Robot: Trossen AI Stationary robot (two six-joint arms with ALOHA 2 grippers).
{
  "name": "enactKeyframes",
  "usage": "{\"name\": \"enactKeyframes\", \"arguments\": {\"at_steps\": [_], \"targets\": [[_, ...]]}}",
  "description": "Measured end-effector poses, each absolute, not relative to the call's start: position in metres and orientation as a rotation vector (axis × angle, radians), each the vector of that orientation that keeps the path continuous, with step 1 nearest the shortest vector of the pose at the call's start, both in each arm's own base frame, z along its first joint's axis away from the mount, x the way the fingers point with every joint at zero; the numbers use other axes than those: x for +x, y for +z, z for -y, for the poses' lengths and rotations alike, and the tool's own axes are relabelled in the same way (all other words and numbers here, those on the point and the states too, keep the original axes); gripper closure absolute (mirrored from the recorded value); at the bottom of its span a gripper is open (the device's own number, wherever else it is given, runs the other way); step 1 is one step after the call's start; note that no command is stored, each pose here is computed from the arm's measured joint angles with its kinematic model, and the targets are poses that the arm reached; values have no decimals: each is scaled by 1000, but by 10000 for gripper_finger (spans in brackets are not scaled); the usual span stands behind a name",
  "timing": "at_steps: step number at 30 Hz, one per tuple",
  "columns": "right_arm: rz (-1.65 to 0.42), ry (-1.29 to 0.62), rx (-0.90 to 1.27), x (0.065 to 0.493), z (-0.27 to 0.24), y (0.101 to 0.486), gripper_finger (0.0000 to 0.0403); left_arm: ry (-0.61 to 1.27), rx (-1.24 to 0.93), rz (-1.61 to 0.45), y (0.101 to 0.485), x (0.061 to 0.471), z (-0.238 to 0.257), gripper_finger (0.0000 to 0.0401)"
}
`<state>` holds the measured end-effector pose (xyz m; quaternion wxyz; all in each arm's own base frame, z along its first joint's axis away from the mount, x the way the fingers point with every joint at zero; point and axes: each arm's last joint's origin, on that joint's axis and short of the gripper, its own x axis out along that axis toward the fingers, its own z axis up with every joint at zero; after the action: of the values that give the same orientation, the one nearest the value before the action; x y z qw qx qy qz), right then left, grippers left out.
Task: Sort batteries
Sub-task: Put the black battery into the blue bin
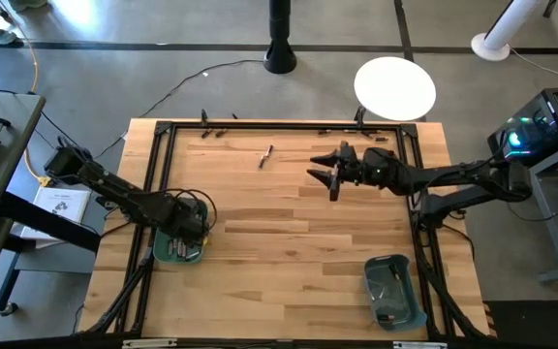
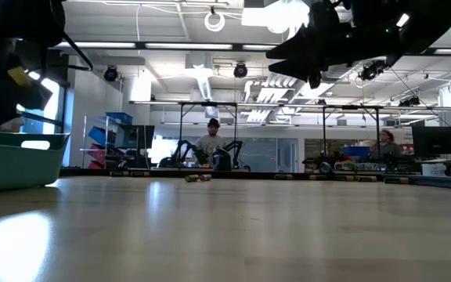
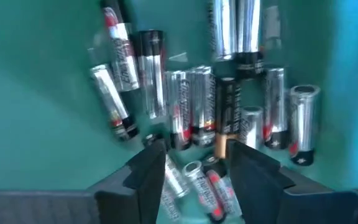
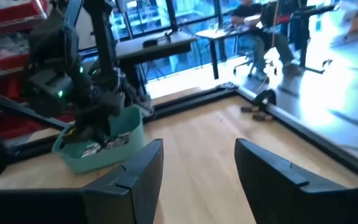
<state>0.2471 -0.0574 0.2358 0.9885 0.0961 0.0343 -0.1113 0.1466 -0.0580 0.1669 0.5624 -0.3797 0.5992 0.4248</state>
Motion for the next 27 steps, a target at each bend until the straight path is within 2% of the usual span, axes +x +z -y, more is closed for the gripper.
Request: {"name": "enactKeyframes", "arguments": {"at_steps": [9,22,27], "targets": [[-58,-244,158,246,64,237,210,980,-924,-1329,155,151,51,271],[-95,-247,168,245,63,233,210,1005,-933,-1295,152,152,48,228],[-113,-232,169,245,63,232,210,1023,-915,-1263,152,152,47,225]]}}
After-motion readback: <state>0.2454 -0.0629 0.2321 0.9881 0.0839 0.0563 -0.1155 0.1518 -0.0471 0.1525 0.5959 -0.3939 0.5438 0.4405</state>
